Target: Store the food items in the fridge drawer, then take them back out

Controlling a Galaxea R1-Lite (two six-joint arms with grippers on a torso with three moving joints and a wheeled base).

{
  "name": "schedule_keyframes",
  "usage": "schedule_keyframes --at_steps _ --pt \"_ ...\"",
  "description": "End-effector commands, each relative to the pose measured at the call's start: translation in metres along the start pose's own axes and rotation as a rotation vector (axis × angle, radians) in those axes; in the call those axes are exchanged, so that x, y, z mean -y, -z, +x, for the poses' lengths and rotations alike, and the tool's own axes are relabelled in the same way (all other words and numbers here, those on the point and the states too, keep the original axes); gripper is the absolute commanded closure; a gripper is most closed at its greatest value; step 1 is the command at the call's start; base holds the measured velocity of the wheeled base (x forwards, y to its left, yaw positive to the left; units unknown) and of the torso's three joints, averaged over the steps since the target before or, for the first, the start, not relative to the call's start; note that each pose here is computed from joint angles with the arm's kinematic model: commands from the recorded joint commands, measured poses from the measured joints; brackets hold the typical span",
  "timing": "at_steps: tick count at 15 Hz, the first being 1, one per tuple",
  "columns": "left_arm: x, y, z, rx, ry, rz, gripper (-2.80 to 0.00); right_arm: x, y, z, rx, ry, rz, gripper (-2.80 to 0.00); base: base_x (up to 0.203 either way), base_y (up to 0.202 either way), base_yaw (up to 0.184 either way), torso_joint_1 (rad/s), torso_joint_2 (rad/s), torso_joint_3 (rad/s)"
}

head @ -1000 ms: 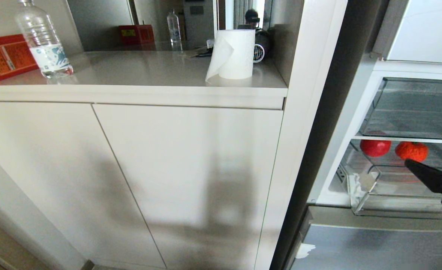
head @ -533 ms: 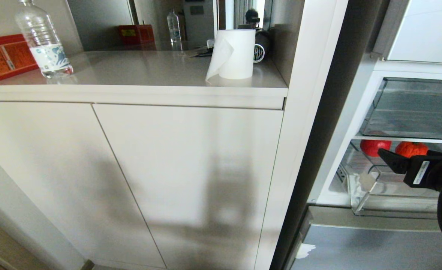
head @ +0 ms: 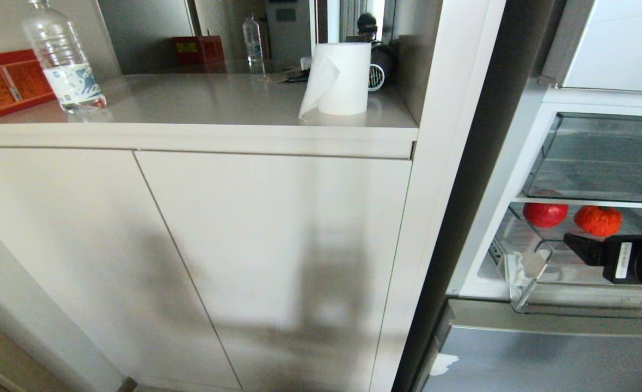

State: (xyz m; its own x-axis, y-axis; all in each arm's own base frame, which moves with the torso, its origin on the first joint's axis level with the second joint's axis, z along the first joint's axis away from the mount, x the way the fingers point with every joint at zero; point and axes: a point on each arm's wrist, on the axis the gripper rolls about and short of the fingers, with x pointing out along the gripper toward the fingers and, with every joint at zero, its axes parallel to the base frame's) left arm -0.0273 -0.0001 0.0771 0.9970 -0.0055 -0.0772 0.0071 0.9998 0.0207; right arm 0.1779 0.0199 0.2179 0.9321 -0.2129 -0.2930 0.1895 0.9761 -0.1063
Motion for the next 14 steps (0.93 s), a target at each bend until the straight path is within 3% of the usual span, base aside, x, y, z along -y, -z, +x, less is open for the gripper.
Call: schedule_keyframes --at_steps 1,5,10,14 --pt "0.000 0.000 0.000 -0.001 -0.001 0.000 0.00 0.006 -0.002 -0.016 -0.035 0.000 -0.011 -2.80 0.000 0.000 0.000 0.000 0.00 0.000" --pt "0.000 0.000 0.000 -0.001 0.000 0.000 0.00 0.015 0.004 -0.039 -0.067 -0.004 -0.019 -2.80 0.000 0.000 0.000 0.000 0.00 0.000" --pt "0.000 0.000 0.000 -0.001 0.001 0.000 0.00 0.032 0.008 -0.084 -0.040 -0.007 0.003 -2.80 0.000 0.000 0.000 0.000 0.00 0.000" --pt "0.000 0.000 0.000 -0.001 0.001 0.000 0.00 0.024 0.000 -0.068 -0.071 -0.063 0.078 -2.80 0.000 0.000 0.000 0.000 0.00 0.000"
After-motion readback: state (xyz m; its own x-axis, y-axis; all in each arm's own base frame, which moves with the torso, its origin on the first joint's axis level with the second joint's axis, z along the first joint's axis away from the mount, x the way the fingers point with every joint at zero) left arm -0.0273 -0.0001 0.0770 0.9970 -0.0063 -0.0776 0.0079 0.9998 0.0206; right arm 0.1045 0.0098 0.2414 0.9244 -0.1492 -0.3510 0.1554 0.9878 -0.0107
